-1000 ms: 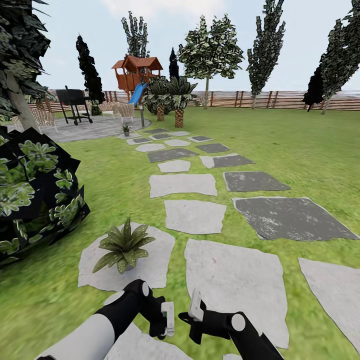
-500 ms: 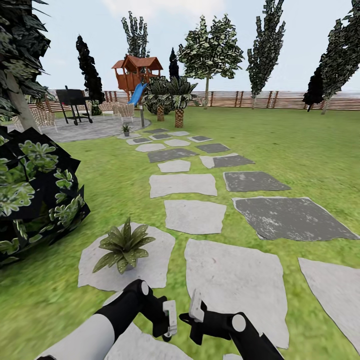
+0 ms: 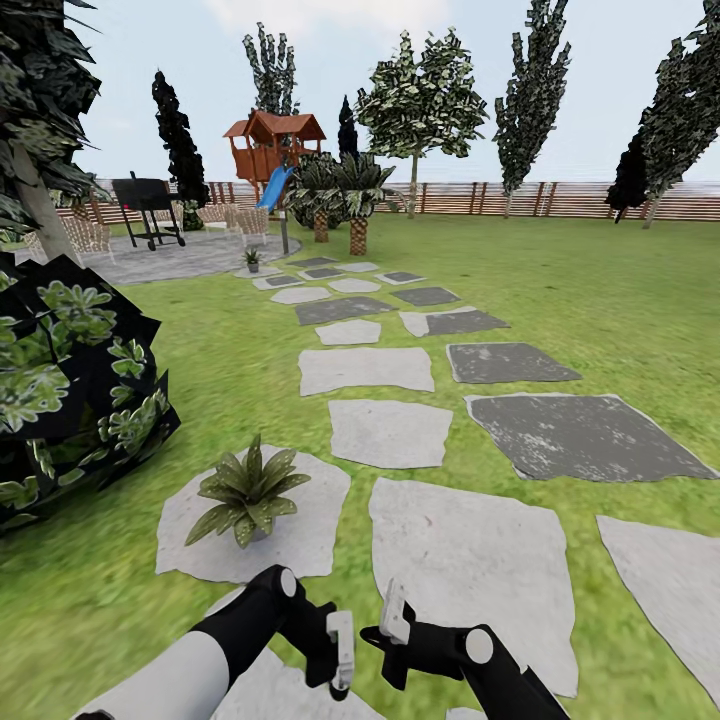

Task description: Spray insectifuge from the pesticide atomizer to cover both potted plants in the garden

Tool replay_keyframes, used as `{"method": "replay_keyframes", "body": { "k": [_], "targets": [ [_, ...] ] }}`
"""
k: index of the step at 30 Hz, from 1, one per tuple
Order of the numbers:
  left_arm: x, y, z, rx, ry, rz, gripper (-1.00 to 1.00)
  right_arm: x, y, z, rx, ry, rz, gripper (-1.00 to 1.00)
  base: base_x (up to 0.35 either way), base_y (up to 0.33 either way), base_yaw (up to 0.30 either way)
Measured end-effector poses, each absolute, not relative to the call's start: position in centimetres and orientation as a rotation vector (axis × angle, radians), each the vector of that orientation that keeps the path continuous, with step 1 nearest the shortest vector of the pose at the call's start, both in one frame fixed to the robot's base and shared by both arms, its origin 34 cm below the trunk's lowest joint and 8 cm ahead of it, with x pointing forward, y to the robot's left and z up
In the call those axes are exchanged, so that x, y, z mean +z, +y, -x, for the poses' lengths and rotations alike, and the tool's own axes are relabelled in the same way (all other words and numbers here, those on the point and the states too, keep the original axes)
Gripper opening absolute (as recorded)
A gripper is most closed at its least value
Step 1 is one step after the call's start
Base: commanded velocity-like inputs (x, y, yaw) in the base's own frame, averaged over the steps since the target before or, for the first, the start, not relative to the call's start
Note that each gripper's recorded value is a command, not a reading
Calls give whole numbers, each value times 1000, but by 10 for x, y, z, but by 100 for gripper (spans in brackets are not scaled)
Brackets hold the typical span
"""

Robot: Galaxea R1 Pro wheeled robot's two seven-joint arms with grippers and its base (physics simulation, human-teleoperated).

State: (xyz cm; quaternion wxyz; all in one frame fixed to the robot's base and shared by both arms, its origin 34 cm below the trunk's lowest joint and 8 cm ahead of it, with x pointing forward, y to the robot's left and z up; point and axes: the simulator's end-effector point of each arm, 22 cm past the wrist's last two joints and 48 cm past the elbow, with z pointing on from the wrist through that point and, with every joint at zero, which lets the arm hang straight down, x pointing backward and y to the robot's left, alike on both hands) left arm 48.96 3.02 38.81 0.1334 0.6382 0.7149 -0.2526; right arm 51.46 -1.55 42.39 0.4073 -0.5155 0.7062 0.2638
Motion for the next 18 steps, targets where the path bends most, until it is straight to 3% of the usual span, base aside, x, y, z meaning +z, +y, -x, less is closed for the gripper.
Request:
{"method": "replay_keyframes", "body": {
  "k": [18],
  "targets": [
    [401, 7, -490, -819, 2031, -1766, -100, 424, -16, -515, 664, 1782, 1295, -100, 0, 0, 0]
  ]
}}
